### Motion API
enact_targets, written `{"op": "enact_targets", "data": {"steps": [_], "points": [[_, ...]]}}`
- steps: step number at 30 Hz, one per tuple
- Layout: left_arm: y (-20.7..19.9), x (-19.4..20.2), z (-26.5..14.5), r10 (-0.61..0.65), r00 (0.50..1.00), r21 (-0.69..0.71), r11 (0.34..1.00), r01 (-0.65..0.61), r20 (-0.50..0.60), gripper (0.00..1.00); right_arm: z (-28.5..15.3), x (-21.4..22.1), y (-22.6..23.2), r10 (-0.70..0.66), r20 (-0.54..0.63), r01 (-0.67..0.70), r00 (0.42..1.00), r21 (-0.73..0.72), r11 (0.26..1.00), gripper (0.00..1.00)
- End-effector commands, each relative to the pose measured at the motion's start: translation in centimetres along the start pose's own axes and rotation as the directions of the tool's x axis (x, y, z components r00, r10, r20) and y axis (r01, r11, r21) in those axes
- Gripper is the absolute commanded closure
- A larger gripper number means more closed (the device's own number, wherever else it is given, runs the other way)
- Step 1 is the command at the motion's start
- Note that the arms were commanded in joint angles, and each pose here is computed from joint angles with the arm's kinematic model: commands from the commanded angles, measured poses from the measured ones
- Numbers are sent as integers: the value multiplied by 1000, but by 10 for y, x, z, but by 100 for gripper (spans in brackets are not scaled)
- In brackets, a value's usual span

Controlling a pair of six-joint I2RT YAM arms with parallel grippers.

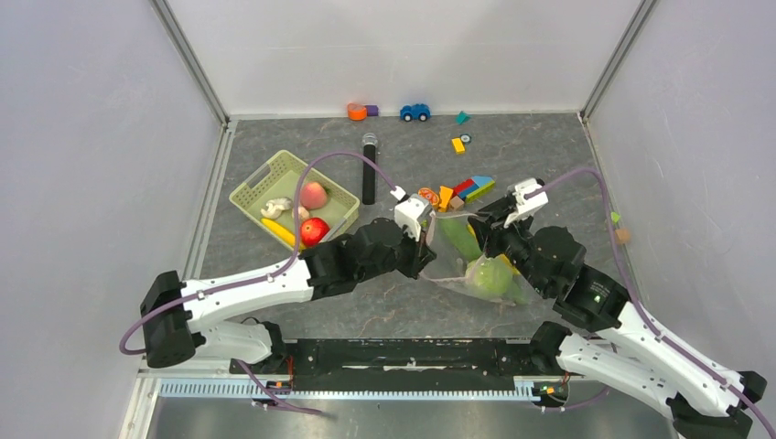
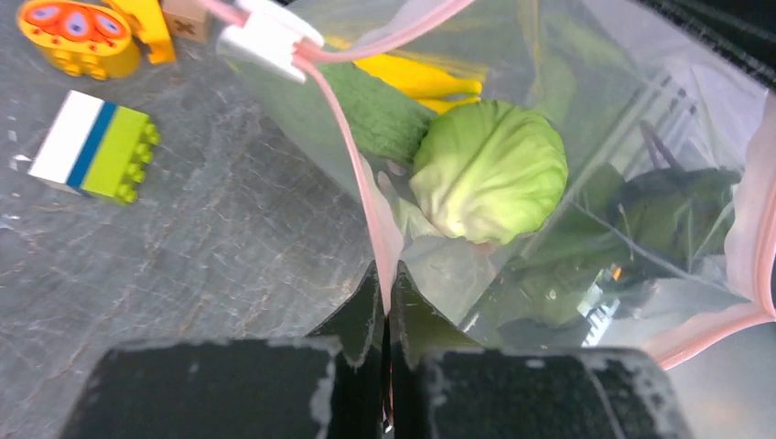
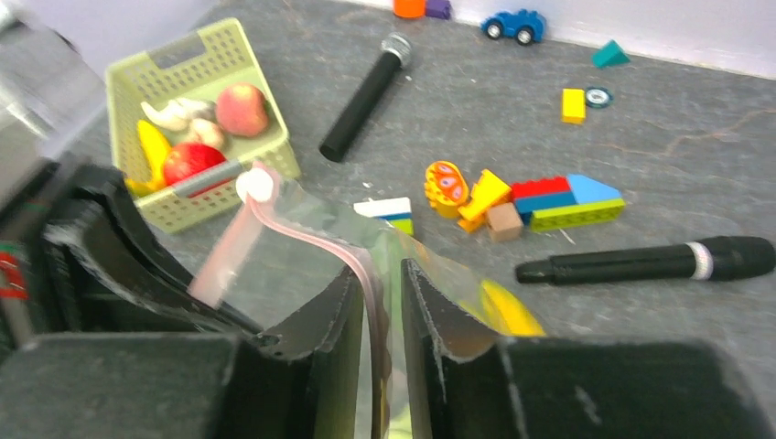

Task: Place the food in the zip-top bag and seal the zipper
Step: Adjust the zipper food storage bag at the center of the board.

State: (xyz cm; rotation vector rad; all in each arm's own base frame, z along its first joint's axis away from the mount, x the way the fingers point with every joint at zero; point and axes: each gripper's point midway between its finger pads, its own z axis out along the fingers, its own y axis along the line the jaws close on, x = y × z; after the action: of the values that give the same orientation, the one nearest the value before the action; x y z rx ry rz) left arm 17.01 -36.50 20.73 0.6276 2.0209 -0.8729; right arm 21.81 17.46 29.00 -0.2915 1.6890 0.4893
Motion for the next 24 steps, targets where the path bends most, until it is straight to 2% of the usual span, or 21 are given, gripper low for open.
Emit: {"op": "enact_targets", "data": {"steps": [1,4,8,13,19,24], "points": [[8,-67,-33,17,980,-101,995,3,197,98,-14,2,-18,-90,-135,102,987,78,992,70],[14,-88,-43,61,968,-157,987,-22,244,98,-23,20,-30,-135,-287,176,948,121,977,67],[9,-110,-45,132,957,-182,979,-86,258,98,-30,18,-30,-155,-363,207,919,107,972,60],[5,-121,-37,203,954,-202,966,-159,220,98,-31,6,-21,-176,-382,216,907,62,974,60],[14,-119,-29,232,958,-247,951,-187,169,98,-36,-2,-29,-182,-400,242,898,104,965,57],[9,-112,-22,228,962,-203,959,-196,149,98,-38,-30,-33,-160,-309,213,938,149,966,42]]}}
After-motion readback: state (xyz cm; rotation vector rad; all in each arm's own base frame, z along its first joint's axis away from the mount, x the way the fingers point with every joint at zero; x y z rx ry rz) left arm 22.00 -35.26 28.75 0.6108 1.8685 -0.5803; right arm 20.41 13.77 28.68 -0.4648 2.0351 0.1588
